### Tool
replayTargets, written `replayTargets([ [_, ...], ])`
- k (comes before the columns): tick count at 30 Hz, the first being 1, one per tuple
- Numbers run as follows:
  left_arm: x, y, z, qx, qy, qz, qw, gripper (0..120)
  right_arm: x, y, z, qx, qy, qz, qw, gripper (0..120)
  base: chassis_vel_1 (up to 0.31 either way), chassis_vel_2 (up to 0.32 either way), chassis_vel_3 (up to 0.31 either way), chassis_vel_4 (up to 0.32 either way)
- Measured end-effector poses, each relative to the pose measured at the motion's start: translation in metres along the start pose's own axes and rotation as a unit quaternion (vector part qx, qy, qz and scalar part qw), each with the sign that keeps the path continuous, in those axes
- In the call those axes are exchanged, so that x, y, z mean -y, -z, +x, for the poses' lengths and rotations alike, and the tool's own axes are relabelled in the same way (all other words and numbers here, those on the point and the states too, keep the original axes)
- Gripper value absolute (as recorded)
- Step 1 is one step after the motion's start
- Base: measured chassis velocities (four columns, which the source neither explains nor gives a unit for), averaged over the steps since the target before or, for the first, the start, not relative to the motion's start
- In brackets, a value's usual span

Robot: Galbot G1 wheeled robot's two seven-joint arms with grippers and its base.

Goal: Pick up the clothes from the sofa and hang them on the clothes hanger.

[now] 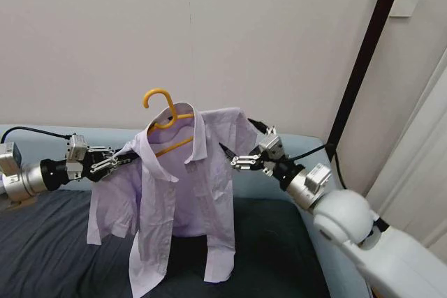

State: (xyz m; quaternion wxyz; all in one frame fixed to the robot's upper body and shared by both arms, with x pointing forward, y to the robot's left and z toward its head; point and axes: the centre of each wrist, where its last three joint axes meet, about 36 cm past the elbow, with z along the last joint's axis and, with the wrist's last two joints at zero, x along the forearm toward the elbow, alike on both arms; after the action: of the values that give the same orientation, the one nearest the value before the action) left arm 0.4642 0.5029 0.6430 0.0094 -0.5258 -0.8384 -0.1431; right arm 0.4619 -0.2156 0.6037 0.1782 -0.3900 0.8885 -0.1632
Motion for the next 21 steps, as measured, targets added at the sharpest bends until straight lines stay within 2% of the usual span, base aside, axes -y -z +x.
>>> replayTargets([
  [4, -0.007, 0.004, 0.008, -0.029, -0.042, -0.015, 0.9986, 7, 0.021, -0.003, 0.007, -0.022, 0.086, 0.015, 0.996, 100, 0.000, 0.000, 0.000, 0.000],
  [6, -0.008, 0.005, 0.009, -0.033, -0.048, -0.017, 0.9982, 7, 0.024, -0.005, 0.008, -0.029, 0.102, 0.014, 0.994, 100, 0.000, 0.000, 0.000, 0.000],
  [10, -0.008, 0.007, 0.007, -0.033, -0.078, -0.021, 0.9962, 7, 0.031, -0.007, 0.006, -0.071, 0.176, -0.041, 0.981, 100, 0.000, 0.000, 0.000, 0.000],
  [19, -0.003, 0.007, -0.002, -0.025, -0.111, -0.027, 0.9931, 7, 0.049, -0.001, -0.013, -0.082, 0.252, -0.064, 0.962, 100, 0.000, 0.000, 0.000, 0.000],
  [21, -0.002, 0.005, -0.003, -0.027, -0.115, -0.027, 0.9927, 7, 0.053, -0.001, -0.017, -0.082, 0.270, -0.062, 0.957, 95, 0.000, 0.000, 0.000, 0.000],
])
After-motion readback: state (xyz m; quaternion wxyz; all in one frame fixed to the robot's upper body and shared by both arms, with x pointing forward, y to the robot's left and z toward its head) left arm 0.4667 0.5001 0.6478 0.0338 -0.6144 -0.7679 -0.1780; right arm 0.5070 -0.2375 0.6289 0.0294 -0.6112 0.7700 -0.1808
